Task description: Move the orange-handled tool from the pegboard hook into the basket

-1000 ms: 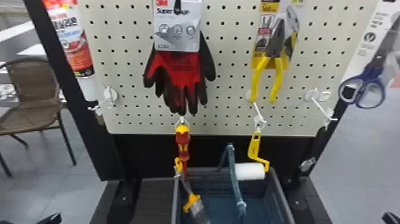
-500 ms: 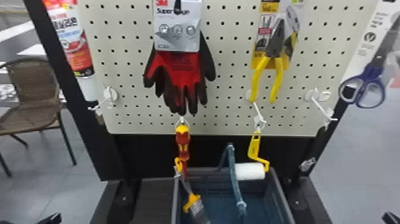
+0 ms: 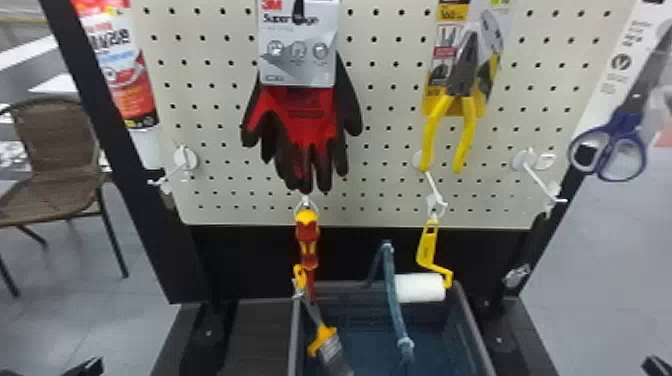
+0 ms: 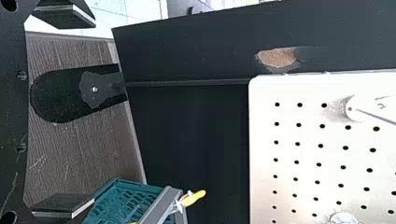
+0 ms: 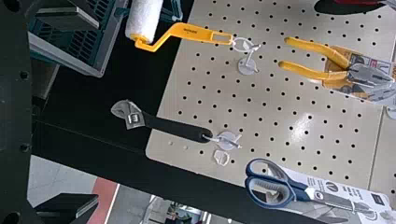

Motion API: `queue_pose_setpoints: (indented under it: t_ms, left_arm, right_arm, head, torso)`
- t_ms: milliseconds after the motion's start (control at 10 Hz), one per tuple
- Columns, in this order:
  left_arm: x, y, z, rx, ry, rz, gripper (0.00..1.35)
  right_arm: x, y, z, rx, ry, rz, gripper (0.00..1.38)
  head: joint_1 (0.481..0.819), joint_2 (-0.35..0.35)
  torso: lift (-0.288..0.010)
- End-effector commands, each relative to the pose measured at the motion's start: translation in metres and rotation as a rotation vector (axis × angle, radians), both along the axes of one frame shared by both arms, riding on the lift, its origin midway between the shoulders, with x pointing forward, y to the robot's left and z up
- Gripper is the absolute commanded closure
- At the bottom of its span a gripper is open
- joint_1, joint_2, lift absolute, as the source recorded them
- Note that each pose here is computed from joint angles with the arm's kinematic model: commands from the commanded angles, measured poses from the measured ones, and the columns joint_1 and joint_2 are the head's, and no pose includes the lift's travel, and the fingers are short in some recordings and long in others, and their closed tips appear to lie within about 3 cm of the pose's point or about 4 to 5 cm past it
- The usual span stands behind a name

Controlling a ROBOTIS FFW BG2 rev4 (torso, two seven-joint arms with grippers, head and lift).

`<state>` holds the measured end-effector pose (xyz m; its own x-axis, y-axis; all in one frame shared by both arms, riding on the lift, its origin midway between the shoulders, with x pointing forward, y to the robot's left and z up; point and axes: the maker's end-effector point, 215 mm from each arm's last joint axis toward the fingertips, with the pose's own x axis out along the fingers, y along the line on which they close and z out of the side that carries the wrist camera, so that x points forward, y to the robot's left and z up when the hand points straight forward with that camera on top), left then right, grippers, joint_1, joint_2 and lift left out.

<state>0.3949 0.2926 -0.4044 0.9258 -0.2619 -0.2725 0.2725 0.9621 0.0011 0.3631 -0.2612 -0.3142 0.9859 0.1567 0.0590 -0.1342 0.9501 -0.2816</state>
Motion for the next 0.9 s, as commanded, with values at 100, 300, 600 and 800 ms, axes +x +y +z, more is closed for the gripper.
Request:
queue_pose_setpoints:
  t_ms: [100,300,600,800]
  left_arm:
    - [-0.0002,-0.001,-0.0004,-0.006,0.0,0.004,0.0]
    - [-0.0002,-0.001,-0.0004,-0.006,0.0,0.004,0.0]
    - [-0.0002,-0.001,-0.0004,-0.006,0.0,0.004,0.0]
    - [-0.0002,-0.001,-0.0004,-0.006,0.0,0.004,0.0]
  right_arm:
    - [-0.0003,-0.0001,-0.0003,0.01,0.0,-0.009,0.0]
    - [-0.0003,-0.0001,-0.0003,0.01,0.0,-0.009,0.0]
    - [-0.0003,-0.0001,-0.0003,0.01,0.0,-0.009,0.0]
    - [-0.0003,-0.0001,-0.0003,0.01,0.0,-0.009,0.0]
  head:
    - [0.549,0.0]
    - [0.549,0.0]
    - [0.549,0.0]
    - [0.549,0.0]
  torso:
    - [-0.1]
    - [-0.1]
    - [-0.1]
    - [-0.1]
